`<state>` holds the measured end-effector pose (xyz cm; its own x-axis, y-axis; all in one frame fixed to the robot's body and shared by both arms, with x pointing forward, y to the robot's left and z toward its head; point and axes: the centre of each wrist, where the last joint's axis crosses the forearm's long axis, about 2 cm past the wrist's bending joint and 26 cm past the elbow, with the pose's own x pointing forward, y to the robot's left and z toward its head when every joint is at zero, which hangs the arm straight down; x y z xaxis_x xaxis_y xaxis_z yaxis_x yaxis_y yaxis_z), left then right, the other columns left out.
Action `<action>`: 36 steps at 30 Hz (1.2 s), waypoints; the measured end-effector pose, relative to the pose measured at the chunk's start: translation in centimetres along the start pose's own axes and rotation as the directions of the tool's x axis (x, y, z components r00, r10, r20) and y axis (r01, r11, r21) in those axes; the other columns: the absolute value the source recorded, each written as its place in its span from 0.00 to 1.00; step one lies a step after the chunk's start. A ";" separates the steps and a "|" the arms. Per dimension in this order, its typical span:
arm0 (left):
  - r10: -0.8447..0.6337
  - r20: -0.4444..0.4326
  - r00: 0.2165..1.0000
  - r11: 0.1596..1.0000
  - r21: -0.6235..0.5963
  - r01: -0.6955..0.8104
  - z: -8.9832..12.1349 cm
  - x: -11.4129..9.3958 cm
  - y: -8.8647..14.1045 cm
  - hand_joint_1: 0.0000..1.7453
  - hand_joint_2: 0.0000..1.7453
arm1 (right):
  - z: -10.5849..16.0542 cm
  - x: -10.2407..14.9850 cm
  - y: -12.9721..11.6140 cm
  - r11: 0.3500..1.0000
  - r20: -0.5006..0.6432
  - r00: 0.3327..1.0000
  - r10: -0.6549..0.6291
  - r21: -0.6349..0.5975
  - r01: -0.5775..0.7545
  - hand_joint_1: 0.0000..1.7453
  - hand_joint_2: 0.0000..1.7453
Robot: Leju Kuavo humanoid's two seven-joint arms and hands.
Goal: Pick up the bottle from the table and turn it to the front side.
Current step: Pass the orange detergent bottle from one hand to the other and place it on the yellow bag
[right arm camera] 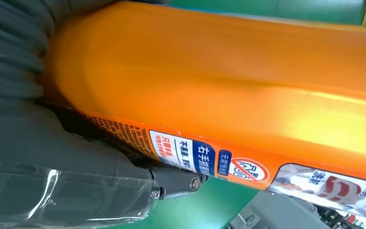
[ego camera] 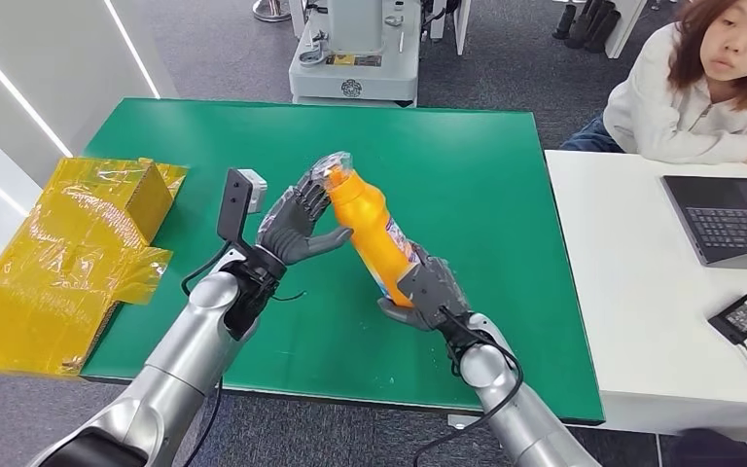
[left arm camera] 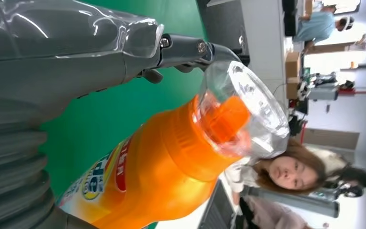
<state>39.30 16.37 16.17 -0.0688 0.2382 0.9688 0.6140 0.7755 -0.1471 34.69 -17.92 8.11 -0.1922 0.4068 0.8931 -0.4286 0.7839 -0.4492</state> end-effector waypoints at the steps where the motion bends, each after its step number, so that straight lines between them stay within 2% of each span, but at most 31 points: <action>1: -0.001 -0.009 1.000 1.000 -0.003 0.001 0.0 -0.1 0.1 0.00 1.00 | 0.0 0.0 0.0 1.000 0.000 1.000 0.009 -0.001 -0.009 1.00 1.00; 12: 0.075 -0.126 0.989 0.997 0.002 -0.075 1.1 -2.5 1.2 0.00 1.00 | -0.1 0.1 0.4 0.998 0.000 0.998 0.063 -0.005 -0.063 1.00 1.00; 18: 0.113 -0.147 0.983 0.994 0.009 -0.113 0.6 -2.2 1.5 0.00 1.00 | -0.1 0.1 0.6 0.997 -0.004 0.997 0.080 0.004 -0.080 1.00 1.00; 23: 0.227 -0.156 0.961 0.974 0.030 -0.225 -0.1 -1.7 1.2 0.00 1.00 | -0.1 0.2 0.5 0.996 -0.003 0.996 0.094 0.000 -0.094 1.00 1.00; 26: 0.279 -0.139 0.950 0.960 0.044 -0.276 -0.8 -1.2 0.7 0.00 1.00 | -0.1 0.1 0.5 0.995 -0.007 0.995 0.103 -0.006 -0.103 1.00 1.00; 32: 0.296 -0.092 0.951 0.955 0.057 -0.292 -2.5 0.6 0.1 0.00 1.00 | 0.1 -0.1 0.6 0.995 -0.016 0.995 0.103 -0.017 -0.103 1.00 1.00; 36: 0.315 -0.079 0.946 0.949 0.047 -0.312 -2.8 0.8 -0.9 0.00 1.00 | 0.0 0.1 0.5 0.995 -0.012 0.995 0.100 -0.030 -0.100 1.00 1.00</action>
<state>40.89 14.23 17.59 0.1905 0.4236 0.8856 0.5673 0.6887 -0.4515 34.40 -17.48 7.98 -0.2236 0.4887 0.8433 -0.3807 0.7527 -0.5371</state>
